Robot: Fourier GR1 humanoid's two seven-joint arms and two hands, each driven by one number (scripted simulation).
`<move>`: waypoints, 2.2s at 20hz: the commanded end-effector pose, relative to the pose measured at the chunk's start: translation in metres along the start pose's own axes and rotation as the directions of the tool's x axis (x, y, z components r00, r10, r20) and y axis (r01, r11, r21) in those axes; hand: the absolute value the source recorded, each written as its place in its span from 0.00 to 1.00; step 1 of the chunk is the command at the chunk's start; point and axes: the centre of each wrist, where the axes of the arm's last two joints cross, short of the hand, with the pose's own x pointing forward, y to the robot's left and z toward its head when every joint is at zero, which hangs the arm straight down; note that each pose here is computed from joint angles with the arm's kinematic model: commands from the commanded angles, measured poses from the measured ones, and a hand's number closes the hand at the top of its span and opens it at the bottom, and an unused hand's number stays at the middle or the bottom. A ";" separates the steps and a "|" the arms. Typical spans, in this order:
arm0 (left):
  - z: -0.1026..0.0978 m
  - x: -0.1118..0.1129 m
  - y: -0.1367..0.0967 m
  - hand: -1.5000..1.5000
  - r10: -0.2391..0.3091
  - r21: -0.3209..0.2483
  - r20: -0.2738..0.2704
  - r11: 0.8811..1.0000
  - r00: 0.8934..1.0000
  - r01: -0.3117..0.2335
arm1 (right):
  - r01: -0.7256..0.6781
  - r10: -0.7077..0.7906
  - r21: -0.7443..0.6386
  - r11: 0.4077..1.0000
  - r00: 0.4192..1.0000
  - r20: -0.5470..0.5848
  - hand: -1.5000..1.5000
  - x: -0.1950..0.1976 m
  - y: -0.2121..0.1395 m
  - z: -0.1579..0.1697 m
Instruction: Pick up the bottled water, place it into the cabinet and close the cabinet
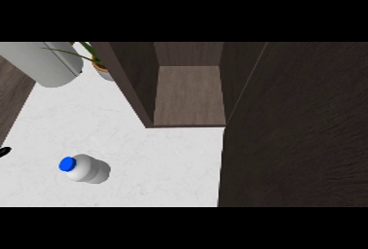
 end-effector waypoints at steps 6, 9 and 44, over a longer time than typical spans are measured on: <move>0.007 -0.022 0.008 0.00 -0.005 0.001 -0.009 1.000 1.000 0.005 | 0.022 -0.023 -0.035 0.999 1.000 -0.009 0.00 0.030 0.012 0.029; 0.008 -0.027 0.018 0.00 -0.035 0.035 -0.024 0.999 0.999 0.036 | -0.005 0.005 -0.018 1.000 1.000 -0.003 0.00 0.017 -0.002 0.041; -0.028 -0.216 -0.004 0.00 0.162 0.097 -0.188 0.985 0.969 -0.146 | -0.001 0.001 0.030 1.000 1.000 0.019 0.00 0.020 0.013 0.061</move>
